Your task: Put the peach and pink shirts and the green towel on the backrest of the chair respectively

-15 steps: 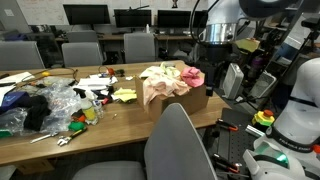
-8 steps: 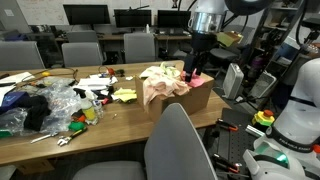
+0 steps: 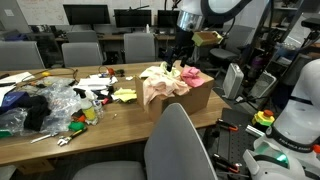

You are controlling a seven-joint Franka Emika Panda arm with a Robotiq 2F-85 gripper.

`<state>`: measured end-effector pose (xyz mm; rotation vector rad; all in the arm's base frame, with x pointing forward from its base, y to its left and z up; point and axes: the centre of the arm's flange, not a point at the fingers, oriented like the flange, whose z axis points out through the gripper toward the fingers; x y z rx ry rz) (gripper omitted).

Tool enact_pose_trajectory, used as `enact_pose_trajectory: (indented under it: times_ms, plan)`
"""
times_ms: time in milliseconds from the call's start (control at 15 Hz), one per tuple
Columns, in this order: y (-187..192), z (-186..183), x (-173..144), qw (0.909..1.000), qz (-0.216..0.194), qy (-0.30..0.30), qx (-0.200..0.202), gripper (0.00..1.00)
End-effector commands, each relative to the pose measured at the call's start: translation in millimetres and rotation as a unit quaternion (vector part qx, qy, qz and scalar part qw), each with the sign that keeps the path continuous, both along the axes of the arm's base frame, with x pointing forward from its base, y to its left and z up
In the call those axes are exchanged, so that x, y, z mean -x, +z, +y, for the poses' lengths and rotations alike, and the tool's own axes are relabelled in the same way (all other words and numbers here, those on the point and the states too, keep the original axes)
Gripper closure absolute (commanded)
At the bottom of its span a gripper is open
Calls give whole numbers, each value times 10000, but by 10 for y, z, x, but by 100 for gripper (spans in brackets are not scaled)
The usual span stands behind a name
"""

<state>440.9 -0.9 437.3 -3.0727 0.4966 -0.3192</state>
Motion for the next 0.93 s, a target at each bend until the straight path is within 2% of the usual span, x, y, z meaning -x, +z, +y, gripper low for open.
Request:
enact_pose_trajectory:
  times_ms: [0, 333, 867]
  plan:
    - [-25, -106, -397, 9987, -63, -434, 247, 0]
    - [-198, -227, -684, 9957, 235, -773, 446, 0]
    - [-639, -602, -1134, 9900, 702, -1226, 27, 0]
